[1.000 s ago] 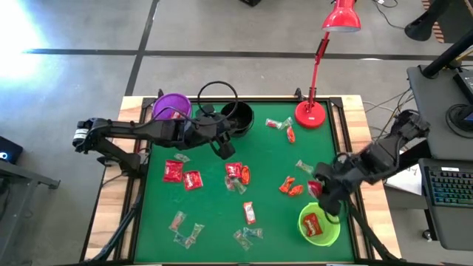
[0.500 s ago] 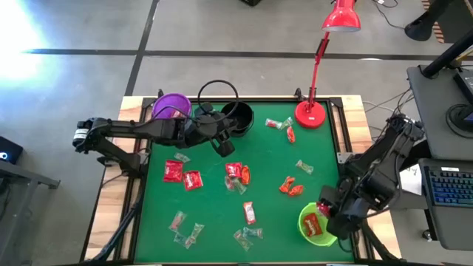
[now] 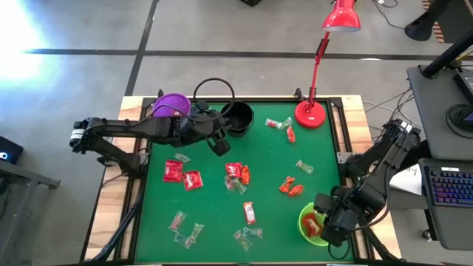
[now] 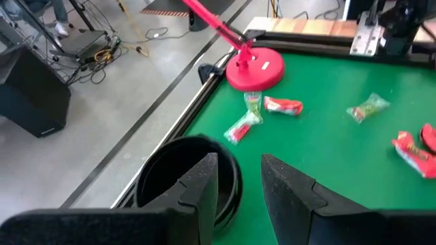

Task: Sort candy
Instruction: Put the green gummy into the black bucket

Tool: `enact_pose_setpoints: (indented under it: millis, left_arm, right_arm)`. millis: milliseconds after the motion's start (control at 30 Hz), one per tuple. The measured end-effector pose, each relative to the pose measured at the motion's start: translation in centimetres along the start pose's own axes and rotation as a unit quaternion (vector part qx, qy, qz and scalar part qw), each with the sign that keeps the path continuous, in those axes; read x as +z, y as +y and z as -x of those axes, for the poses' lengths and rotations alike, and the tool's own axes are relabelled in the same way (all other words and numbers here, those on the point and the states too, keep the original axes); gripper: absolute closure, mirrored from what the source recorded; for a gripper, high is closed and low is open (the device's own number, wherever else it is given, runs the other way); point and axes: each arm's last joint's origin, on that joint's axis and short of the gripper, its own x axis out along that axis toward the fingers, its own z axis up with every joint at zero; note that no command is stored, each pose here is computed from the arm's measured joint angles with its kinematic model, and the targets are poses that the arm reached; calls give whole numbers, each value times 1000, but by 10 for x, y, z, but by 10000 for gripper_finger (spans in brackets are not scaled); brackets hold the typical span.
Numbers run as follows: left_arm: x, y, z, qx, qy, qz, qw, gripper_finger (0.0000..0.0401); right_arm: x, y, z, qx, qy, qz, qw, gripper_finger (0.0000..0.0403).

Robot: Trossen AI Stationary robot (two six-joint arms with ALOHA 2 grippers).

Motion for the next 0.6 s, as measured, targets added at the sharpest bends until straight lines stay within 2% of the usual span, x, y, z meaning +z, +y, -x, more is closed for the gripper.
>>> enact_pose_setpoints:
  millis: [100,200,333,467,600]
  left_arm:
    - [-1,6,10,1,8,0,1000,305]
    - [-3,12,20,2,19,5,1000,305]
    - [-8,20,32,6,42,14,999,305]
    - [-15,24,38,7,73,20,997,305]
    - [-17,24,39,-17,83,41,996,299]
  right_arm:
    - [1,-4,3,-9,-16,20,1000,272]
    - [4,-15,12,-37,-65,29,997,267]
    - [11,-33,26,-76,-140,12,987,270]
    - [19,-52,44,-102,-243,-30,964,270]
    - [27,-68,62,-94,-346,-89,929,268]
